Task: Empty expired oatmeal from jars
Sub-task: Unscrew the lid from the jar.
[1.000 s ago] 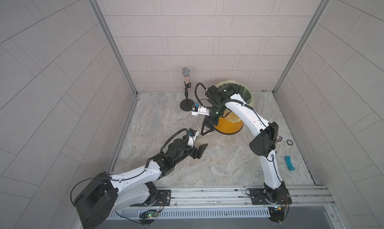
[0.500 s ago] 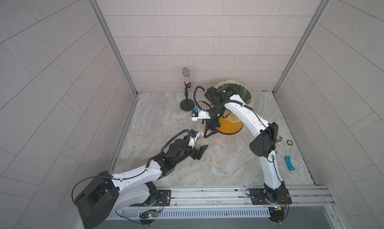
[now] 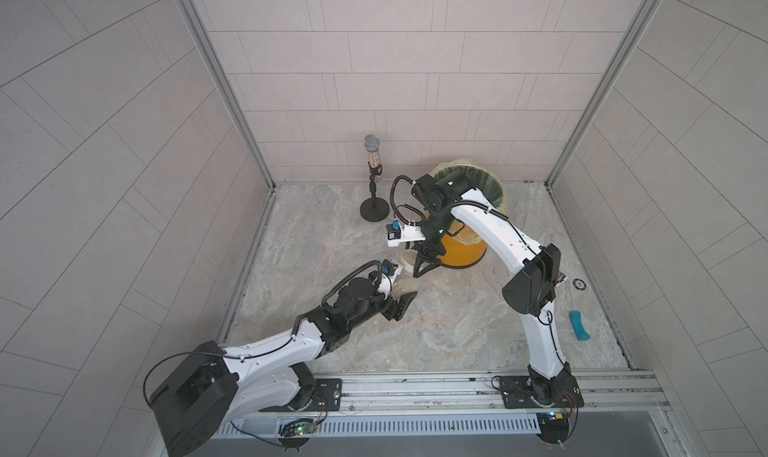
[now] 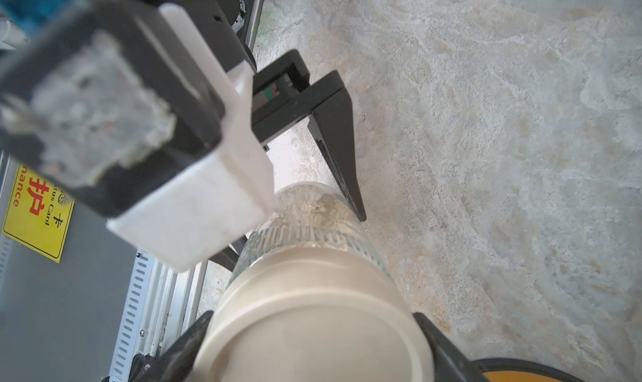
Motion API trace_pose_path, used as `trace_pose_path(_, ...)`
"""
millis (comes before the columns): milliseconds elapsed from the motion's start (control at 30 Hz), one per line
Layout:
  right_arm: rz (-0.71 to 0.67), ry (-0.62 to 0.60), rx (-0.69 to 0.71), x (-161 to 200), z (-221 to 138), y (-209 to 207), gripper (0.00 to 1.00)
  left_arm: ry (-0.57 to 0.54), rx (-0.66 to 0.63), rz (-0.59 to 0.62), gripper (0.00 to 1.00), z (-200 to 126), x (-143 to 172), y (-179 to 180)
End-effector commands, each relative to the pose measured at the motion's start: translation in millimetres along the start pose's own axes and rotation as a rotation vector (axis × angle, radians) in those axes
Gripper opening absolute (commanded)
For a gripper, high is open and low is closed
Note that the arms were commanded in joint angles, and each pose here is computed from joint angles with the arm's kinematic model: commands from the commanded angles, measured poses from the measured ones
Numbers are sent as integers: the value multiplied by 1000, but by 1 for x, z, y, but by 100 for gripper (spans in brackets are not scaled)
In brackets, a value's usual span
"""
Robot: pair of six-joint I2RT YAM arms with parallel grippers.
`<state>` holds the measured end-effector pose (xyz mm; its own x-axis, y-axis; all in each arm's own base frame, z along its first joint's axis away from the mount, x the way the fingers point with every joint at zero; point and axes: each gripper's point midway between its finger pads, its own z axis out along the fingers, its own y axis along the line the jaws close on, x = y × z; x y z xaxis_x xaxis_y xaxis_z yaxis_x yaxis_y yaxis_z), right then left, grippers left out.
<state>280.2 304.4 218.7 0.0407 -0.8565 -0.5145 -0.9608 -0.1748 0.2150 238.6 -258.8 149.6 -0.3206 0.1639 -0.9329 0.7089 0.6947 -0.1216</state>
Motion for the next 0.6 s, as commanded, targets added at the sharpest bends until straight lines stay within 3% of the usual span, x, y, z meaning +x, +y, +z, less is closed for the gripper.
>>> trace_pose_path(0,-27,164,-34,36,-27,31,47,-230,-13,-92,0,-14,-66,5)
trace_pose_path(67,79,147,22,29,-30,17,65,-227,-13,-90,0,-14,-67,5)
trace_pose_path(133,161,116,31,21,-32,12,77,-230,-12,-87,0,-13,-69,5)
trace_pose_path(200,244,61,18,12,-33,11,97,-230,-9,-84,0,-13,-71,4)
trace_pose_path(567,559,-84,-63,-13,-30,8,100,-233,-13,-78,0,-14,-73,4)
